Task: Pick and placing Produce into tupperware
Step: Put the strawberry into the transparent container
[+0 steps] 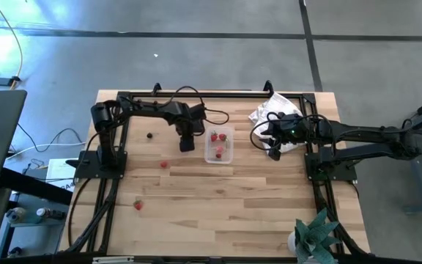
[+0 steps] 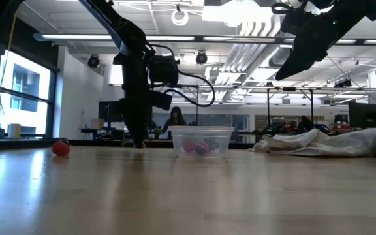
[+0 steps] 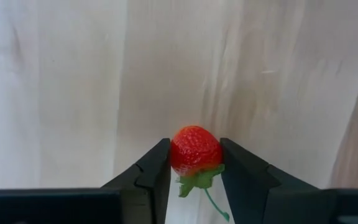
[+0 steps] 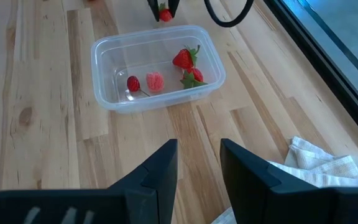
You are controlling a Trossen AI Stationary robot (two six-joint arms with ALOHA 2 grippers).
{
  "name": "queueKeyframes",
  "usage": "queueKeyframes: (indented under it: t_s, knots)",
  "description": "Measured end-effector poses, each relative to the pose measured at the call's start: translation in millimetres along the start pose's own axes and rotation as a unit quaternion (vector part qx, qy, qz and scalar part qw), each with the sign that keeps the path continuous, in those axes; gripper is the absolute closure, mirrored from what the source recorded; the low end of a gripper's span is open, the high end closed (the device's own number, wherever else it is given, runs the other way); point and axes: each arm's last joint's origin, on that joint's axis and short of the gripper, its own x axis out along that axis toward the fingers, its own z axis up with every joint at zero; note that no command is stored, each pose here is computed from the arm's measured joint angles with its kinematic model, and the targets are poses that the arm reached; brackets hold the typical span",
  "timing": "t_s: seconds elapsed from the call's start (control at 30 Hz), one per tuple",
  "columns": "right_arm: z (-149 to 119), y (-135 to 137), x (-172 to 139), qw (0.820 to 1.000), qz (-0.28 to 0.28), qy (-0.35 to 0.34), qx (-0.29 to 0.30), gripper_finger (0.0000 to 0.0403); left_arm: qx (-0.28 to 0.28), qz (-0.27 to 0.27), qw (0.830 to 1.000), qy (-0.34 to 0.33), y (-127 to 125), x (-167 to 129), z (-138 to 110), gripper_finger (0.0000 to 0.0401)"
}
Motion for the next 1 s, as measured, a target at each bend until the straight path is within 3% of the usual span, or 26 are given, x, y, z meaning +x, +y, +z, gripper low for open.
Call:
queueKeyframes:
  t_s: [0.33,0.57,0.8,1.0]
  knots:
    - [0.0,0.0,0.0,1.000,0.000,0.000,0.000,0.0291,0.036,-0.006,0.999,-0.029,1.2,-40.1,27.3,0.0303]
    - [0.0,0.0,0.0,1.000,0.000,0.000,0.000,0.0291,0.122,-0.003,0.990,-0.070,-19.5,-85.8,55.1,0.0294]
    - [0.0,0.0,0.0,1.000,0.000,0.000,0.000,0.0291,0.214,0.004,0.970,-0.115,-51.8,-122.9,74.1,0.0297]
    - [0.0,0.0,0.0,1.000,0.000,0.000,0.000,0.0291,0.287,-0.036,0.941,-0.174,-78.8,-126.6,84.1,0.0292]
